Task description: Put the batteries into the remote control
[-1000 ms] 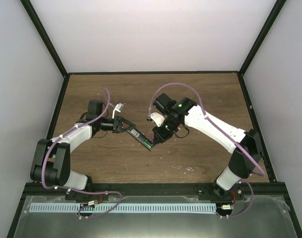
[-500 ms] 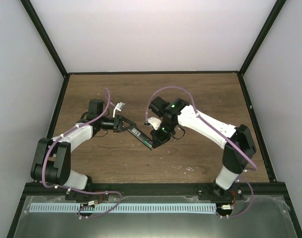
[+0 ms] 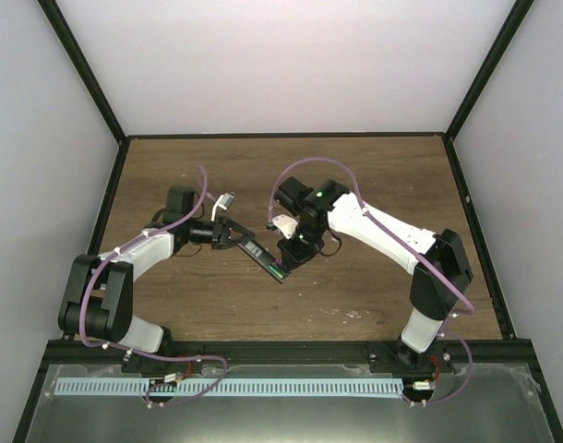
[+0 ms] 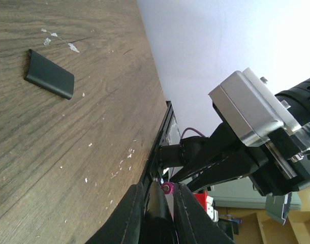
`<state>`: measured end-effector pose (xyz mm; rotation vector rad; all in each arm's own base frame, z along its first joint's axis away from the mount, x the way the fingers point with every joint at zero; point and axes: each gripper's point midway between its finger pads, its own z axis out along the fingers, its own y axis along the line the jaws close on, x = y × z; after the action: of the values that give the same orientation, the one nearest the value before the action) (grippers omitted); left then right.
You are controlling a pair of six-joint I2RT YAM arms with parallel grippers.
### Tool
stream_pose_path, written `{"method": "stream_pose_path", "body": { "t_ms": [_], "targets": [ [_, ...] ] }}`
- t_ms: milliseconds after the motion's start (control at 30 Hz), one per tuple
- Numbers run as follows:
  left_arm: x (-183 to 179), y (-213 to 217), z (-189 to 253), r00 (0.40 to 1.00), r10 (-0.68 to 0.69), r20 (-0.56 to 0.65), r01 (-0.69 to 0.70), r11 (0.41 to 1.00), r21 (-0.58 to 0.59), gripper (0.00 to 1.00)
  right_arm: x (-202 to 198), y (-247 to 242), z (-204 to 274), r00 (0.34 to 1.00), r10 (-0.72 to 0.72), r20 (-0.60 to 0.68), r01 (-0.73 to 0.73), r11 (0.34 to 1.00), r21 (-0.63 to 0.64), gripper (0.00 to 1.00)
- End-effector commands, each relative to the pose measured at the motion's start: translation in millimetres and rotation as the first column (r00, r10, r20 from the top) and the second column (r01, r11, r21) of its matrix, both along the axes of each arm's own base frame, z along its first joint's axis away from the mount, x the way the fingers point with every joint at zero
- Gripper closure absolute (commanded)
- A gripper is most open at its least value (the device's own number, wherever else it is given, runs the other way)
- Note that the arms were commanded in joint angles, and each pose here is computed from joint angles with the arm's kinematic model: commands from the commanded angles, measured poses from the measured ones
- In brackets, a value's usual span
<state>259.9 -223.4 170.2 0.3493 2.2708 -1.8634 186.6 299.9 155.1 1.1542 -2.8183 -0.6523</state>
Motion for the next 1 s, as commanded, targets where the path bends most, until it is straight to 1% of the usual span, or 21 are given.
{"method": "stream_pose_path", "body": {
  "t_ms": [0, 267, 567, 967],
  "targets": [
    [-3.7, -3.8, 14.1, 0.999, -0.047, 0.023, 0.048, 0.998, -0.039, 1.00, 3.1, 4.3, 4.7, 1.000, 0.020, 0.016, -0.021, 1.000, 0.005, 0.99],
    [3.2, -3.3, 11.9, 1.000, -0.013, 0.029, 0.013, 1.000, -0.016, 1.00, -2.8, 6.0, 8.8, 1.000, 0.024, -0.011, -0.024, 0.999, 0.027, 0.99],
    [9.7, -4.3, 12.5, 0.999, 0.010, 0.034, -0.010, 1.000, -0.019, 1.00, -7.2, 7.3, 8.6, 0.999, 0.028, -0.020, -0.028, 0.999, 0.032, 0.99],
    [0.7, -4.3, 15.6, 0.999, -0.021, 0.029, 0.022, 0.999, -0.044, 1.00, 4.0, 2.6, -2.7, 1.000, -0.008, 0.014, 0.008, 0.999, -0.033, 0.99]
  ]
}}
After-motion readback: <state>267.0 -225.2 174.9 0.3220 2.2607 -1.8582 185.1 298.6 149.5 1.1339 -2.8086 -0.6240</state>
